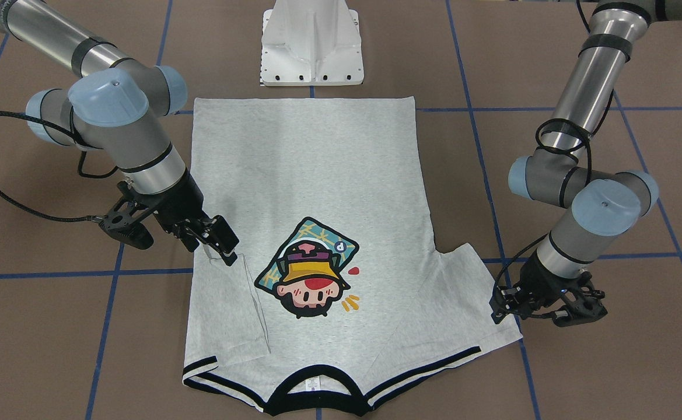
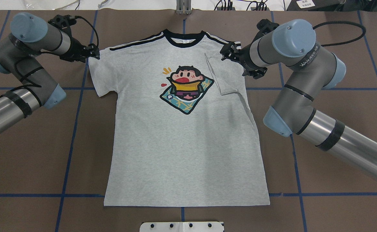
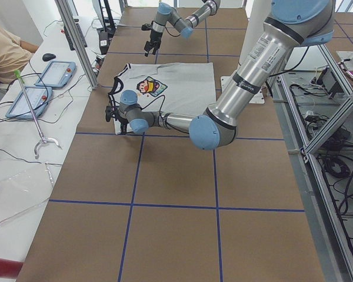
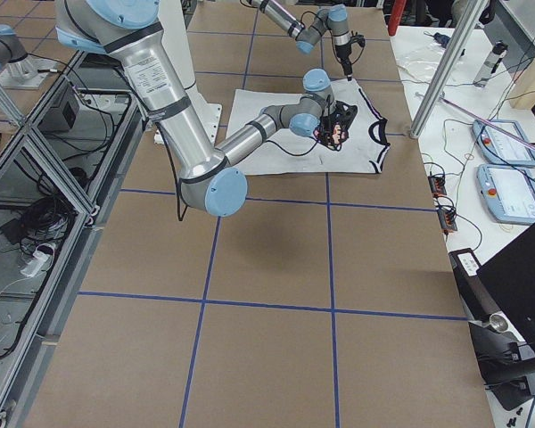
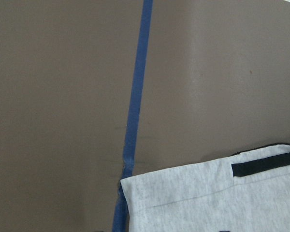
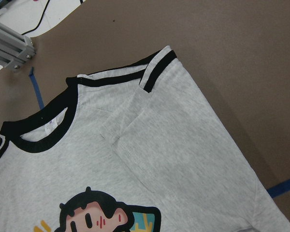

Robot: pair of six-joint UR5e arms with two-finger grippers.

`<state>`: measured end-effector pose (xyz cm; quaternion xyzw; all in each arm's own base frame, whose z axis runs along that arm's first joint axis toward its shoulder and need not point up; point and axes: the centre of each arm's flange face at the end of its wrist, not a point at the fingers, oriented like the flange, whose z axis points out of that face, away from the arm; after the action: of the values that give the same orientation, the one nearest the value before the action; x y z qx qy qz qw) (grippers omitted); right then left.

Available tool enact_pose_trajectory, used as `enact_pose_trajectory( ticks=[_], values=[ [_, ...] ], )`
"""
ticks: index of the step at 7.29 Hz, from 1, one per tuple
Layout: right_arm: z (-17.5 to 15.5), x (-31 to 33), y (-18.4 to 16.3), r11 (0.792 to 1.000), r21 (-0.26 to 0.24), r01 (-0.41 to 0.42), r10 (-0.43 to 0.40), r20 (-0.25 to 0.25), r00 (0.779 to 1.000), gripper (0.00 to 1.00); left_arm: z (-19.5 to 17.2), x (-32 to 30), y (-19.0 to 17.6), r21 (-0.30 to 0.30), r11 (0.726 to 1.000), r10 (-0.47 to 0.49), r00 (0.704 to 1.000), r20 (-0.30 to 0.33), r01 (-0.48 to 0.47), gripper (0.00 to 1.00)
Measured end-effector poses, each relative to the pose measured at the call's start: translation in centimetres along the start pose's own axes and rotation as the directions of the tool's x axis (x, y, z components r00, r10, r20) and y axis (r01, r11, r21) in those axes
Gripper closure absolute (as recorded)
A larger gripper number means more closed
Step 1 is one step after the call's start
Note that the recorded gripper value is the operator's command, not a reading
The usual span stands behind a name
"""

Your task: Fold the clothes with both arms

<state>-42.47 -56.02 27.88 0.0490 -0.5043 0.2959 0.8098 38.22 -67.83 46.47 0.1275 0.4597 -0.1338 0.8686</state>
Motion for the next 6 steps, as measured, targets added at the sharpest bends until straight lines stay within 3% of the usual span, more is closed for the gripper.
enact_pose_trajectory(
  ticks=[3,4,5,6],
  values=[
    [0.4,0.1,0.3,1.0,-0.003,0.002,-0.002,-0.005,1.0,0.0,1.0,-0.6,0.0,0.004,1.0,0.0,1.0,0.006,0.0,0.56],
    [0.6,0.2,0.6,1.0,-0.004,0.005,-0.005,-0.009,1.0,0.0,1.3,-0.5,-0.3,0.014,1.0,0.0,1.0,0.011,0.0,0.63],
    [0.8,0.2,0.8,1.0,-0.003,0.008,-0.008,-0.01,1.0,0.0,1.4,-0.3,-0.5,0.02,1.0,0.0,1.0,0.013,0.0,0.99],
    [0.9,0.2,0.9,1.0,-0.003,0.009,-0.01,-0.01,1.0,0.0,1.4,0.0,-0.6,0.024,1.0,0.003,1.0,0.008,-0.003,1.0]
  ],
)
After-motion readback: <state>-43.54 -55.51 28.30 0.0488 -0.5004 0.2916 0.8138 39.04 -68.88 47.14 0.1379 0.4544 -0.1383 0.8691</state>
